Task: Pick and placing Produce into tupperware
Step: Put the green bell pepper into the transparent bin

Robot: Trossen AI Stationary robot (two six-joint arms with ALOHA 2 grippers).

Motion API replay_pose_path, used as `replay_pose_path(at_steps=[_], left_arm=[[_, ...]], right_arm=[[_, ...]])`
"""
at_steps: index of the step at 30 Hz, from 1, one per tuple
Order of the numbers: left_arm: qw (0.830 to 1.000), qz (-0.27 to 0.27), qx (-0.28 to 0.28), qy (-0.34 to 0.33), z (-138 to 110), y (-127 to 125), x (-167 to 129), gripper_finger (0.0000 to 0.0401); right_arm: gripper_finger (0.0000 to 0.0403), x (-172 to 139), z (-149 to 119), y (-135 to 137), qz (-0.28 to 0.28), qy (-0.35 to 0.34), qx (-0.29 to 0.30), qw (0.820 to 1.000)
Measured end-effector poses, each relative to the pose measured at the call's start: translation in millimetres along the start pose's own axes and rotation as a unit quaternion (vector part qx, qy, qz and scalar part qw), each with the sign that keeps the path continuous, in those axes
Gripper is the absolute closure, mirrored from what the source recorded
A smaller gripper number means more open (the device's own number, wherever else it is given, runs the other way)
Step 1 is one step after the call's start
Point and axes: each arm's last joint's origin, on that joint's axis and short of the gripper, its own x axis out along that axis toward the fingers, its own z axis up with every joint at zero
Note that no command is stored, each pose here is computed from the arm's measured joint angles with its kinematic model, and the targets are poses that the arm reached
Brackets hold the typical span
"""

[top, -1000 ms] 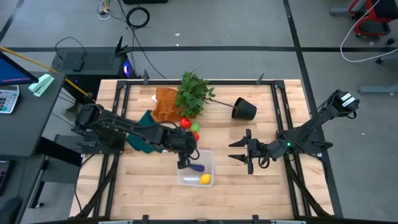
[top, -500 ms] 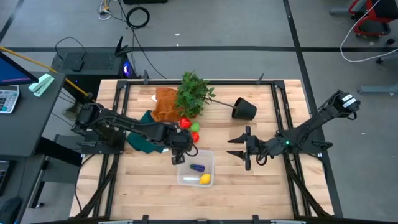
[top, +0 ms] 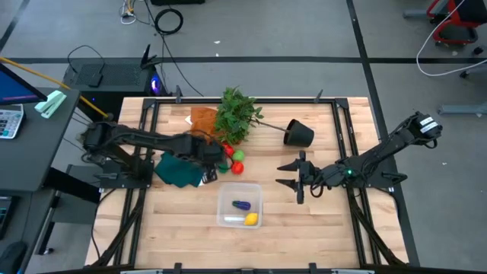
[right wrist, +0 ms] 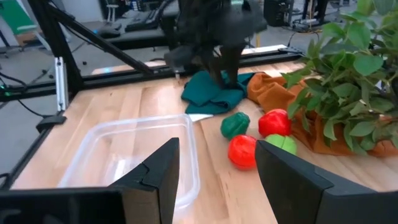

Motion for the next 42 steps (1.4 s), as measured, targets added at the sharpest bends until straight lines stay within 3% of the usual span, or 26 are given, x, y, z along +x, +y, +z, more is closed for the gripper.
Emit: replay_pose_path(at_steps=[6, 10, 13, 21, 29, 34, 42], left_arm=[[0.993, -0.029, -0.078, -0.087, -5, 21, -14, 0.0289], [0.982, -0.088, -0.110, -0.122, -1, 23, -15, 0.0286], [0.981, -0.116, -0.088, -0.128, 2, 18, -12, 0.0283], [0.988, -0.105, -0.009, -0.116, 4, 10, 2, 0.0274], [0.990, -0.093, -0.028, -0.099, 6, 20, 10, 0.0214], [0.987, -0.122, -0.048, -0.092, 7, 27, 12, 0.0179], [0.987, -0.126, -0.020, -0.094, 8, 32, 13, 0.0174]], right_arm=[[0.0235, 1, 0, -3, -0.007, 0.002, 0.000, 1.000], [0.0235, 3, 0, -5, -0.013, 0.006, -0.001, 1.000], [0.0235, 5, -2, -9, -0.008, 0.020, -0.002, 1.000], [0.0235, 9, -2, -17, 0.002, 0.032, 0.005, 0.999], [0.0218, 10, -3, -22, -0.011, 0.039, 0.002, 0.999], [0.0210, 11, -3, -24, -0.016, 0.043, -0.001, 0.999], [0.0208, 13, -5, -29, -0.029, 0.053, -0.005, 0.998]])
